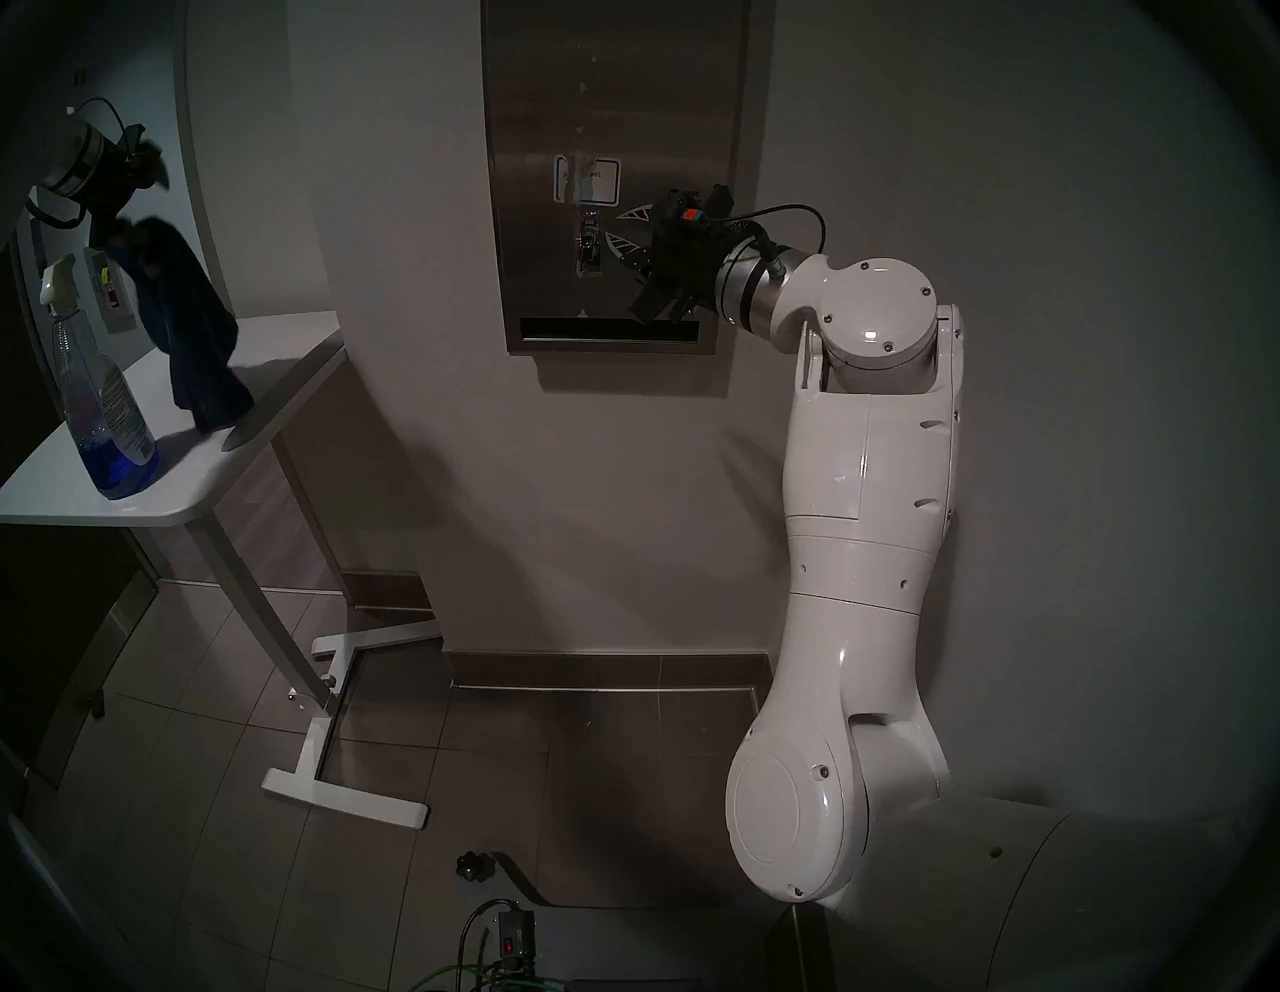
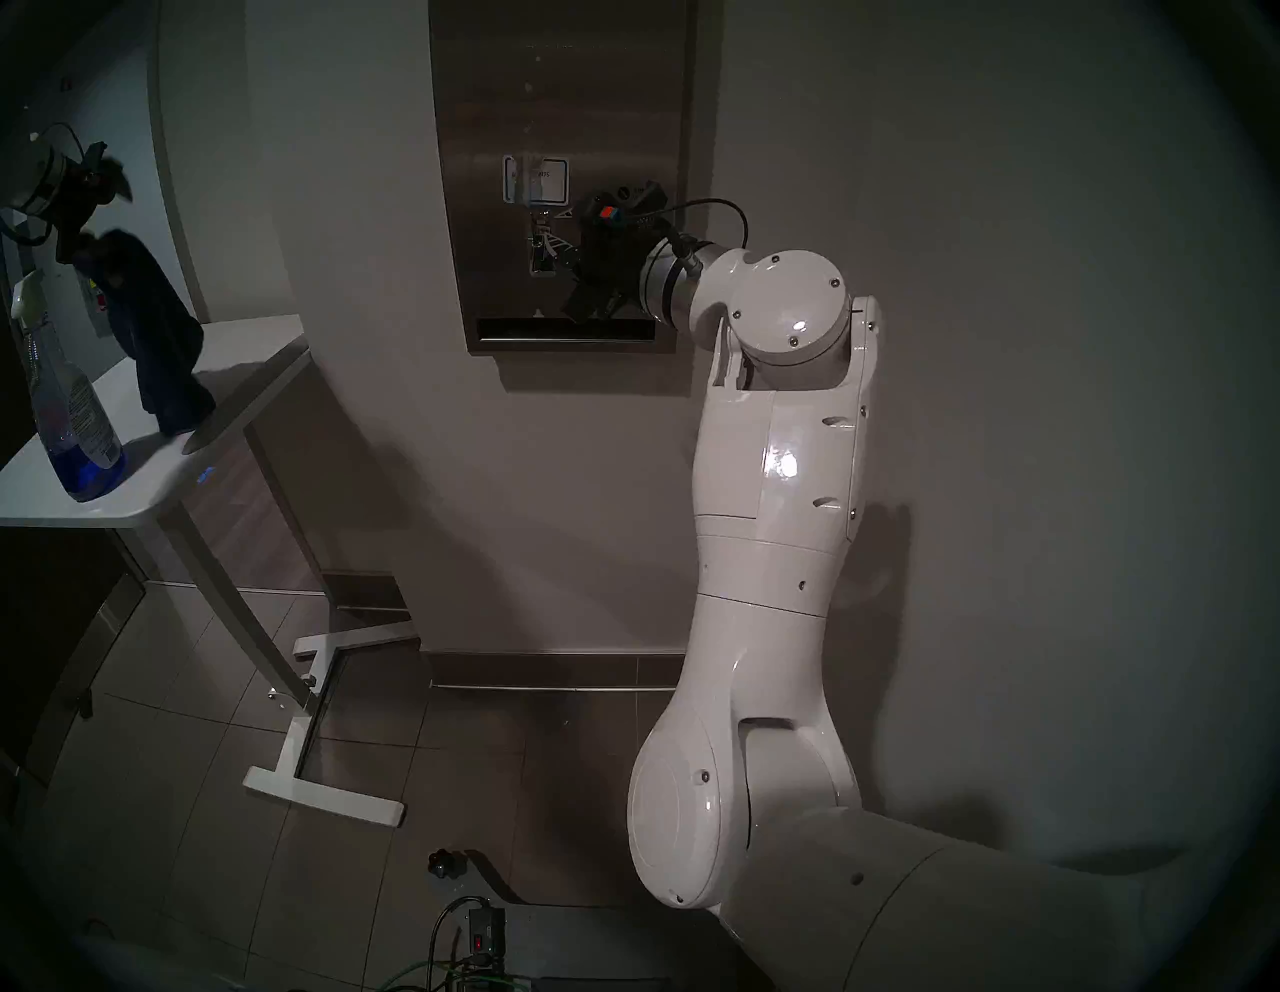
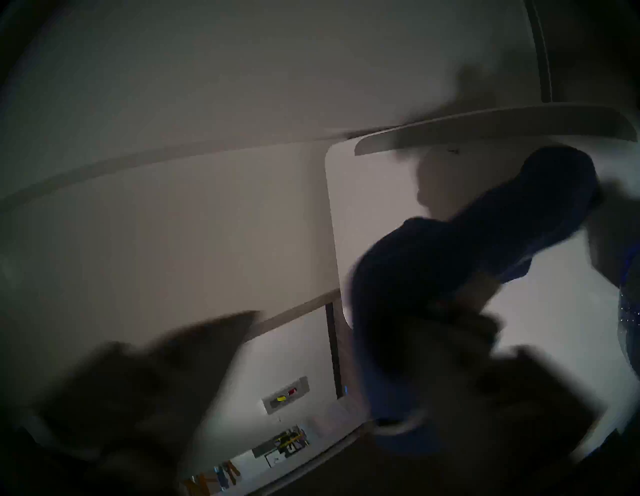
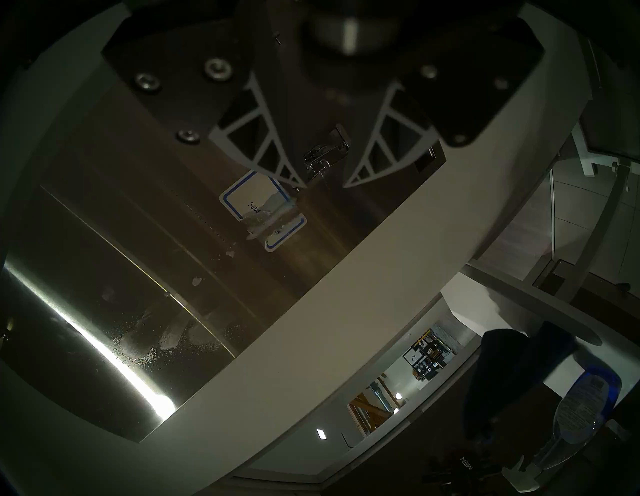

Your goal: Pick up the cloth and wipe the surface

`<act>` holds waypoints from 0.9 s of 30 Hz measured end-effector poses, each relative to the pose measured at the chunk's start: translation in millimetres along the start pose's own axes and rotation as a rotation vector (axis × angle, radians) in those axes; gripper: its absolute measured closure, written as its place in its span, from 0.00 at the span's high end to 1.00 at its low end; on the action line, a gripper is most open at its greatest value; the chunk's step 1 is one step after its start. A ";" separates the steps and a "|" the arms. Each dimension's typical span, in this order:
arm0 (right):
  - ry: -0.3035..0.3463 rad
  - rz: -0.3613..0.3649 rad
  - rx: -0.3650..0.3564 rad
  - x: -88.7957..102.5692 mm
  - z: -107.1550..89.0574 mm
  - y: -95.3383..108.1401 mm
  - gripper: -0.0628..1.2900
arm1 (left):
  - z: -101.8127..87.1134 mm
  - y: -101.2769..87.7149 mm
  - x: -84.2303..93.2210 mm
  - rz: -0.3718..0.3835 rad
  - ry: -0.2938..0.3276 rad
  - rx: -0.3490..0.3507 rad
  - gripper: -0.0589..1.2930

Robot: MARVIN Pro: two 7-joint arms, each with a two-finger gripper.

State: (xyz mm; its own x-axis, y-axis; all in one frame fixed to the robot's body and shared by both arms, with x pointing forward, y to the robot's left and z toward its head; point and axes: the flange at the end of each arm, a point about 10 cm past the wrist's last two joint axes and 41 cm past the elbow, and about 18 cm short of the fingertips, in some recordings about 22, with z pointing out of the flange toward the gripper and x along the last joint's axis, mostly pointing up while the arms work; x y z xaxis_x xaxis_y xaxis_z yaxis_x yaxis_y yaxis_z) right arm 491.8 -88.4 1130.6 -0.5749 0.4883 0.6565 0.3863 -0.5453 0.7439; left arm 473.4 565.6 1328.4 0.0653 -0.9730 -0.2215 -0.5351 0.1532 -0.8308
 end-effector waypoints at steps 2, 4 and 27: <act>0.000 0.000 0.000 -0.2 0.0 0.0 0.34 | -0.5 -1.2 1.6 0.015 0.007 -0.003 0.04; -0.001 0.001 0.000 -0.6 -0.1 0.0 0.34 | -0.9 -2.8 3.7 0.035 0.015 -0.006 0.72; -0.009 0.010 -0.016 -6.6 -3.8 3.2 0.34 | 4.9 -12.3 13.1 0.037 0.187 0.087 0.97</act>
State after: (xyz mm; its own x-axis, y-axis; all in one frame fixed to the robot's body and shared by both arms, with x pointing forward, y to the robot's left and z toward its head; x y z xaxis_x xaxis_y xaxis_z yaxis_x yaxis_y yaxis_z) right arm 494.1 -95.9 1128.2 -0.5645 0.4893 0.6648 0.3800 -0.5609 0.7355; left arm 485.0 551.8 1333.2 -0.1149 -0.9803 -0.1608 -0.4585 0.1960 -0.8668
